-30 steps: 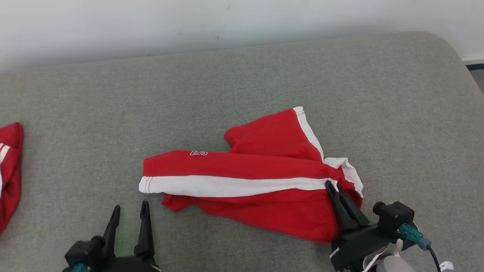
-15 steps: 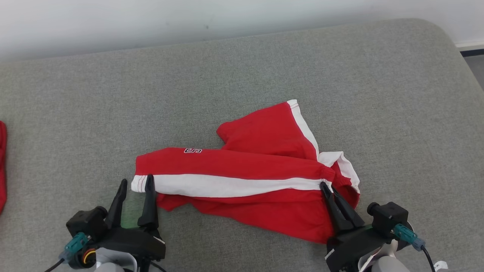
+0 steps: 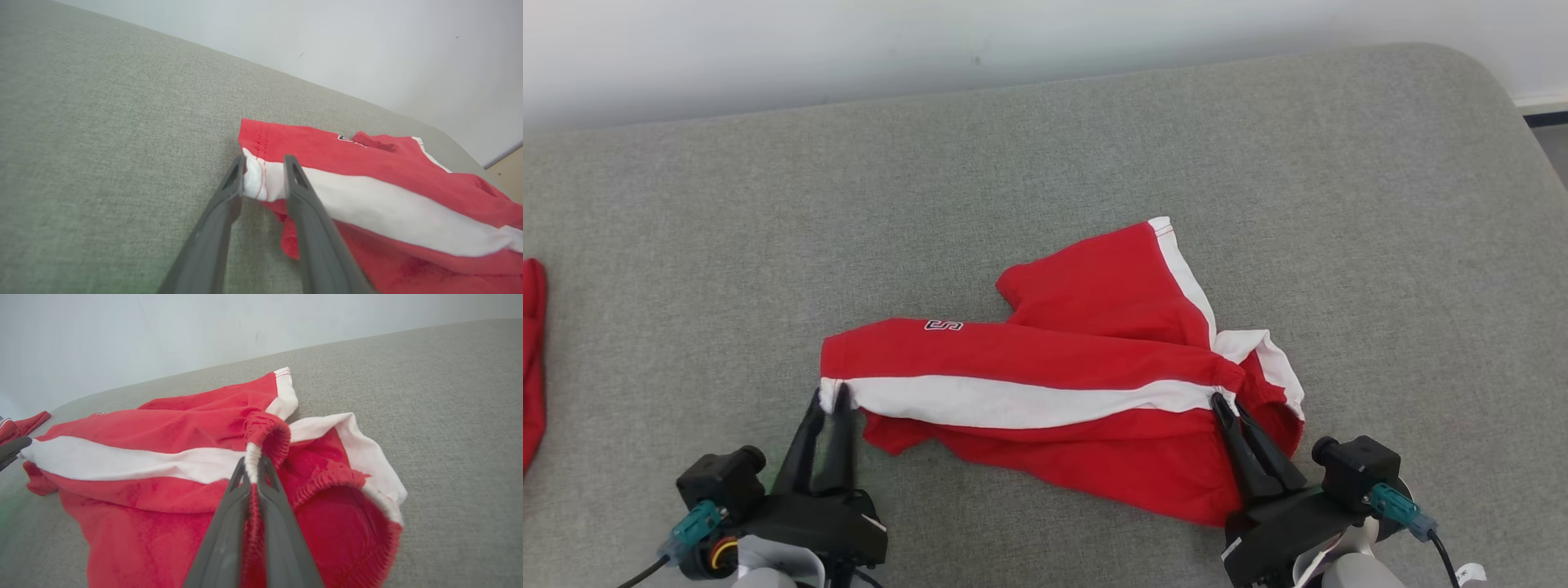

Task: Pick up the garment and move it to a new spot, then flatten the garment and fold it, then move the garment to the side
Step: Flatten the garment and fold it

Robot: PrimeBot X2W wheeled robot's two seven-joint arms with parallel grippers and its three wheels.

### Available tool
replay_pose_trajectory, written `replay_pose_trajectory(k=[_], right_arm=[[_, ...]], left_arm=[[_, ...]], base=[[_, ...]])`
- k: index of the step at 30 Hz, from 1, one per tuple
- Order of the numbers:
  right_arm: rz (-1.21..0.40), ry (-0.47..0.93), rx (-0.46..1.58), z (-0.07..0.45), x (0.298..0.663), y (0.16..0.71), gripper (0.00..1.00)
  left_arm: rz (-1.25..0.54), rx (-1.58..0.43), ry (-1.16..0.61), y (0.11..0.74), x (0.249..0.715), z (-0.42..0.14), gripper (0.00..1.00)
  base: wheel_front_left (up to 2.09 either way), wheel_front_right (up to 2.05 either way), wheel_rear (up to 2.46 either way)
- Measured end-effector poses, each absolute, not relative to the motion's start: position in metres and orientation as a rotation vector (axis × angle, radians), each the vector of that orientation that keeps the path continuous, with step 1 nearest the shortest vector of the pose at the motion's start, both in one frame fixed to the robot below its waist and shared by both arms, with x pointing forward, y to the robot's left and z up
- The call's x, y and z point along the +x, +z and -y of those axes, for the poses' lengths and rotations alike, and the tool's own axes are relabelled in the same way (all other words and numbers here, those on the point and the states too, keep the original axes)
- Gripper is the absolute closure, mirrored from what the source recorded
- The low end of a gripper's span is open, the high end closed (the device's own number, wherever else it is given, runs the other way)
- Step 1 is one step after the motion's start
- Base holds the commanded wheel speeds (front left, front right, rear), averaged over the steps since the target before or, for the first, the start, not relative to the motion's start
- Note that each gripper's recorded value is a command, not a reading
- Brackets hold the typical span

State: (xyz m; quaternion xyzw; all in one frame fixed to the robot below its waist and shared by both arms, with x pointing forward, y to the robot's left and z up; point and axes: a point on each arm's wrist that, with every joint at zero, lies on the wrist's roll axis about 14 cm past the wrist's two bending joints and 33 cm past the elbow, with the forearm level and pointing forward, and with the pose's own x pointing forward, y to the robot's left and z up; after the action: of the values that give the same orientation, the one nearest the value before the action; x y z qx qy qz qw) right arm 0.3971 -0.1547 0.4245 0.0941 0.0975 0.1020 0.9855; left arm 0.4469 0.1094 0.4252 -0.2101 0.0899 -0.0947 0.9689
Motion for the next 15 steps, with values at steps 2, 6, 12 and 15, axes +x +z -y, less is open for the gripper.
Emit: replay_pose_trajectory(k=[2, 6, 12, 15], right_arm=[[-0.194, 0.208, 0.190, 0.154, 0.397, 0.425, 1.00], [-0.186, 0.209, 0.192, 0.153, 0.398, 0.428, 1.00], [-0.063, 0.193, 0.221, 0.160, 0.413, 0.467, 1.00], [0.046, 0.210, 0.213, 0.161, 0.424, 0.505, 1.00]], left_arm=[[-0.174, -0.418, -0.187, 0.427, 0.448, -0.112, 1.00], [-0.168, -0.405, -0.188, 0.429, 0.447, -0.113, 1.00], [-0.066, -0.378, -0.210, 0.463, 0.453, -0.116, 1.00], [0.019, -0.325, -0.229, 0.493, 0.458, -0.125, 1.00]], base=[[0.00, 0.00, 0.00], [0.00, 0.00, 0.00], [0.00, 0.00, 0.00], [0.00, 0.00, 0.00]])
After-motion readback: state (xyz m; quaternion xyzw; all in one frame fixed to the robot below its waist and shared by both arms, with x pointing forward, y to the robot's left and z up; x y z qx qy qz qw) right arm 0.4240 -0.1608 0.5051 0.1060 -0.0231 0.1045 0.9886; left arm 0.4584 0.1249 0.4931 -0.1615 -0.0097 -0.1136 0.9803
